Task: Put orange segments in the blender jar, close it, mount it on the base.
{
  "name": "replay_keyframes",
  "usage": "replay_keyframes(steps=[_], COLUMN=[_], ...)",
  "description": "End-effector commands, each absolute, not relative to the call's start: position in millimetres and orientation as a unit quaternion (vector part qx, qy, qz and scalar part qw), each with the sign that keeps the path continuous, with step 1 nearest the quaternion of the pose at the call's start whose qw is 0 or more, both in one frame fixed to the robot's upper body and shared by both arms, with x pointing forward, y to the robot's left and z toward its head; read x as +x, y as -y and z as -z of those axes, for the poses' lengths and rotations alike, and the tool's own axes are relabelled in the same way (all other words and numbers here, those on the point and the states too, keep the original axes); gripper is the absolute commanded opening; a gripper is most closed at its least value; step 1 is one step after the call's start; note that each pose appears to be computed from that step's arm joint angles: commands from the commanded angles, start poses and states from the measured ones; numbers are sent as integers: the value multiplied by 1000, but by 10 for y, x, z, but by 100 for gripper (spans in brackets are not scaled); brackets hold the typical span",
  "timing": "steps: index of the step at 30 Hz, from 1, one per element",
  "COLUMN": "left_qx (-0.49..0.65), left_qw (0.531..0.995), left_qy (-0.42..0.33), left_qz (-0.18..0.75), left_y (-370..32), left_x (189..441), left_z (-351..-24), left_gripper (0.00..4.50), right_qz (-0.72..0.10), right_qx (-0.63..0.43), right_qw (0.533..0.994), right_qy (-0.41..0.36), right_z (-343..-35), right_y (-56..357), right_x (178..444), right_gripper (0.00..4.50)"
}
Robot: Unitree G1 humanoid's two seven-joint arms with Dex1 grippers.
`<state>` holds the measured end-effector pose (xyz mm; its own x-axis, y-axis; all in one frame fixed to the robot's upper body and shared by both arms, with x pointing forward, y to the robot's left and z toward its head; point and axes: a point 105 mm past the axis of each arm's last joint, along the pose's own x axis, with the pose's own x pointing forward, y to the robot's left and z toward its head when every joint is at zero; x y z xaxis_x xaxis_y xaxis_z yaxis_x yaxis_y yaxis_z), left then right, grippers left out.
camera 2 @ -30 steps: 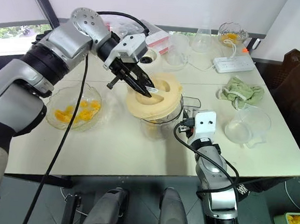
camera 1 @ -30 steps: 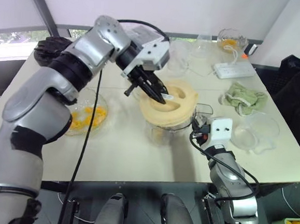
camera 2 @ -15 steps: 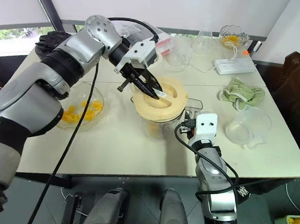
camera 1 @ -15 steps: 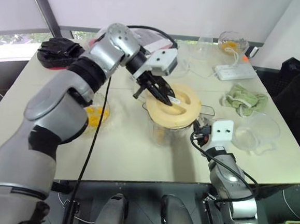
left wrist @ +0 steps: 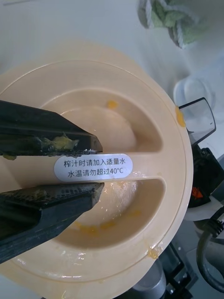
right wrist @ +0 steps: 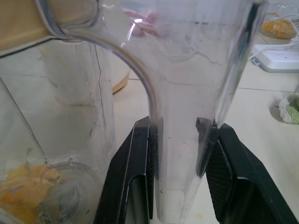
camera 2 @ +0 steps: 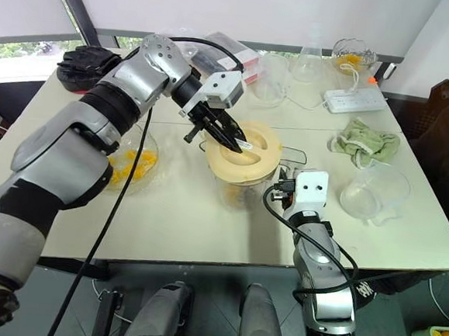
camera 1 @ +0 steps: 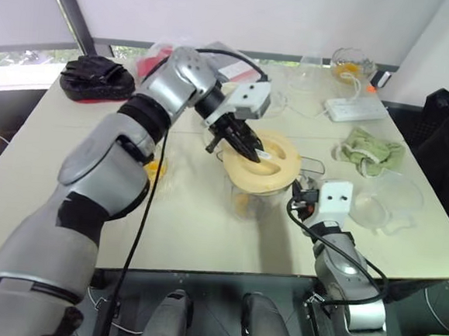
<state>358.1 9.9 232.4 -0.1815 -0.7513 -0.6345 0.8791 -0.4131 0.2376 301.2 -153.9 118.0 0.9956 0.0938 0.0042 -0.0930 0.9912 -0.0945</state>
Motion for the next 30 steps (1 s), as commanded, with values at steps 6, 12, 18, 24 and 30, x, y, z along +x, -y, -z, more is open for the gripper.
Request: replay_keyframes(steps=[6, 12, 18, 24, 30], left_qx=[334, 287, 250, 237, 242], left_qw=[590, 691, 753, 781, 795], left_qy=[-146, -167, -180, -178, -151], left_qz=[720, 642, 582, 549, 536], left_y=[-162, -120, -211, -309, -396], left_x=[3690, 3826, 3809, 3724, 3698], left_z=[-2215, -2301, -2304, -2331, -2369], left_gripper=[26, 26, 26, 26, 26], right_qz=[-50, -59, -77, -105, -130], right_qx=[-59, -53, -50, -54, -64], right_qw=[997, 997, 996, 993, 989], right_qy=[-3, -6, -7, -7, -2], right_z=[-1138, -1105, -1087, -1086, -1118], right_y=[1520, 1448, 1364, 1296, 1262], right_x=[2974, 2995, 3044, 3099, 3195], right_gripper=[90, 90, 90, 90, 90])
